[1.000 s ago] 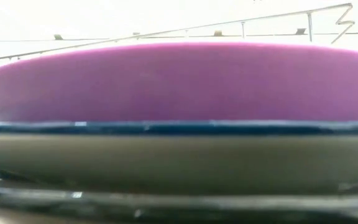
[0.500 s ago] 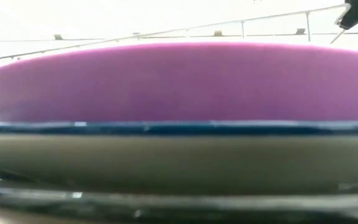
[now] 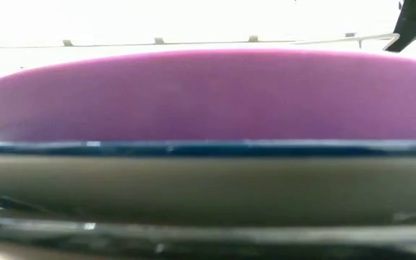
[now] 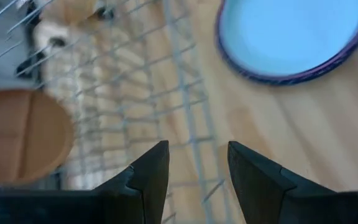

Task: Sort dishes
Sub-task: Adjust the dish rack on the table

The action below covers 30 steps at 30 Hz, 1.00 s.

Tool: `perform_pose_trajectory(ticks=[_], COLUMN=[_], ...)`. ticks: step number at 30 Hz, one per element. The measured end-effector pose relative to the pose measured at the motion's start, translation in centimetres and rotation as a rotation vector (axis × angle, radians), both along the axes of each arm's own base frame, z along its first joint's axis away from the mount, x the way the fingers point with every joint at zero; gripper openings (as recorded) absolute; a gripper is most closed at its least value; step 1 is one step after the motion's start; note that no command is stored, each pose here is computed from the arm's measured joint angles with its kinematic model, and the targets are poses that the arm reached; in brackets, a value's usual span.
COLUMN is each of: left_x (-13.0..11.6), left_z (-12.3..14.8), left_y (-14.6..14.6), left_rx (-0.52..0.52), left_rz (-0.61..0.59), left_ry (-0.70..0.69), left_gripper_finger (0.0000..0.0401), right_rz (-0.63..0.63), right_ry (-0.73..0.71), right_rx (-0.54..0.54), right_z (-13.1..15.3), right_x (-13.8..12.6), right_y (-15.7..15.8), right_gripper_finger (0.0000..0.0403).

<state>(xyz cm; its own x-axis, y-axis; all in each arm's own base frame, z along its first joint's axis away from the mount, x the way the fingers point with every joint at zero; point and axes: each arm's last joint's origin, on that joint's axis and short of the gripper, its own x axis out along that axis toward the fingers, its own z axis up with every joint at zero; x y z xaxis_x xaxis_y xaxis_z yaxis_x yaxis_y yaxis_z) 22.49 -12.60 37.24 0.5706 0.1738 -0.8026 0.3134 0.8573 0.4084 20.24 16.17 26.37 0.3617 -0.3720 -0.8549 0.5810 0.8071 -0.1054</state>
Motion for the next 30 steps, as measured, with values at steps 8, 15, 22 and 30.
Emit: perform_pose_trajectory(ticks=[8,15,22,30], left_x=[-0.4,0.0,0.7,1.8], left_z=[-1.9,-5.9,-8.8,-10.0], left_y=[0.8,1.9,3.7,6.2], left_rx=[0.130,0.242,0.266,0.247], left_rz=[0.130,0.176,0.213,0.223], left_ry=[0.034,0.076,0.105,0.154], left_gripper_finger=[0.0154,0.0154,0.0154,0.0154], right_rz=[0.000,0.008,0.071,0.104], right_ry=[0.032,0.068,0.099,0.114], right_rx=[-0.019,-0.045,-0.073,-0.089], right_z=[0.0,0.0,0.0,0.0], right_x=[-0.2,-0.5,-0.5,-0.5], right_y=[-0.2,-0.5,-0.5,-0.5], right_gripper_finger=[0.0000,0.0000,0.0000,0.0000])
